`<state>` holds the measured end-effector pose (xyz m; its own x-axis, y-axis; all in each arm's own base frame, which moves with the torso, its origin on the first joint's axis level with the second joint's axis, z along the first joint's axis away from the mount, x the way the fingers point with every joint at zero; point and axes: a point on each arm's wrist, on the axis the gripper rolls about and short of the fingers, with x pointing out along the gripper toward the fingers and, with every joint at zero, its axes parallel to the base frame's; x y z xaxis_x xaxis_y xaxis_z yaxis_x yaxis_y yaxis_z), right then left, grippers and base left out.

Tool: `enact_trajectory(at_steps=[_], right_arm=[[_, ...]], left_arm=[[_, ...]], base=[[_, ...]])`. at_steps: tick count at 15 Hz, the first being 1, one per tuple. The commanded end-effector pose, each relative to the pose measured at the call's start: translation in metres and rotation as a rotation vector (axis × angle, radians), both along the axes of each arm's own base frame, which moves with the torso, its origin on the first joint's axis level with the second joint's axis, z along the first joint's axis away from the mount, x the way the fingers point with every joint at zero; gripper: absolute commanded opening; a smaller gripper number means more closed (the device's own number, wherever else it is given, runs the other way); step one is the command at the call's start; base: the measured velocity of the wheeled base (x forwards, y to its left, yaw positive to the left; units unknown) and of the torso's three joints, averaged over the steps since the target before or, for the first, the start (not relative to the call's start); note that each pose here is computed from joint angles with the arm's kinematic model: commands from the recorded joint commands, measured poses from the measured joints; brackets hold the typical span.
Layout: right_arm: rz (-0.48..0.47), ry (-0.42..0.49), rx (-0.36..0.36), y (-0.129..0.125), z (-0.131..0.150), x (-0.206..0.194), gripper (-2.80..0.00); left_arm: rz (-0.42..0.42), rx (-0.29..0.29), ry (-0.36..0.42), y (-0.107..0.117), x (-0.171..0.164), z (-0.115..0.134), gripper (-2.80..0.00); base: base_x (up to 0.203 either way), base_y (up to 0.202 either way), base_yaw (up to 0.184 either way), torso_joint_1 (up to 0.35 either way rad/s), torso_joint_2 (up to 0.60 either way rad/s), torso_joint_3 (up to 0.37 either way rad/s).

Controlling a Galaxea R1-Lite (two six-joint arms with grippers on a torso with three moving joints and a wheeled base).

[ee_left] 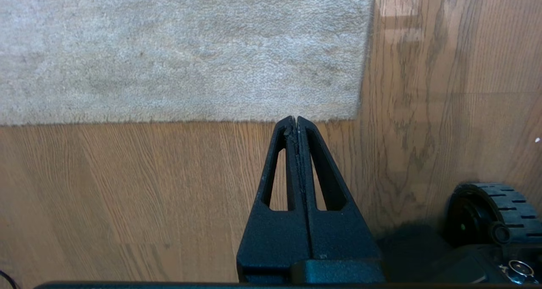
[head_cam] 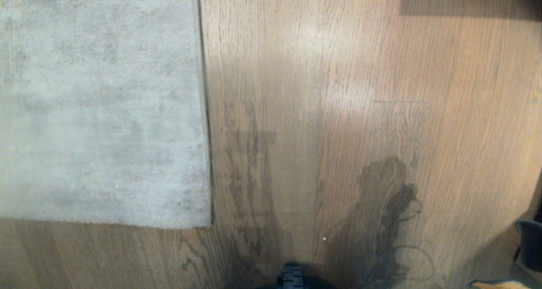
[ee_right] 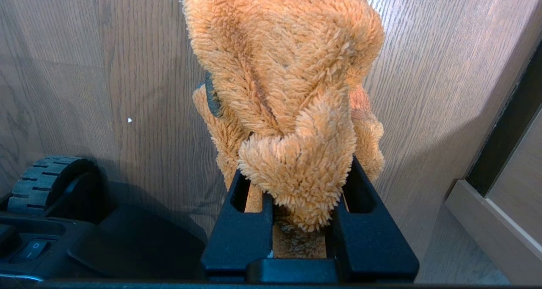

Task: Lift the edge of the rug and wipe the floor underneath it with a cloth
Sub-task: Lift up the carpet

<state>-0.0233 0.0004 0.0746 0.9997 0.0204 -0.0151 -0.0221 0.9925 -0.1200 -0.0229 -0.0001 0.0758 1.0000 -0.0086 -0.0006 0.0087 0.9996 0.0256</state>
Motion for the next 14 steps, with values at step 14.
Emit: enact_trajectory(at_steps=[14], right_arm=[[0.001, 0.002, -0.001, 0.0, 0.0, 0.0, -2.8]], left_arm=[[0.002, -0.015, 0.194, 0.0, 0.012, 0.003, -2.8]], base=[[0.0, 0.0, 0.0, 0.0, 0.0, 0.0]])
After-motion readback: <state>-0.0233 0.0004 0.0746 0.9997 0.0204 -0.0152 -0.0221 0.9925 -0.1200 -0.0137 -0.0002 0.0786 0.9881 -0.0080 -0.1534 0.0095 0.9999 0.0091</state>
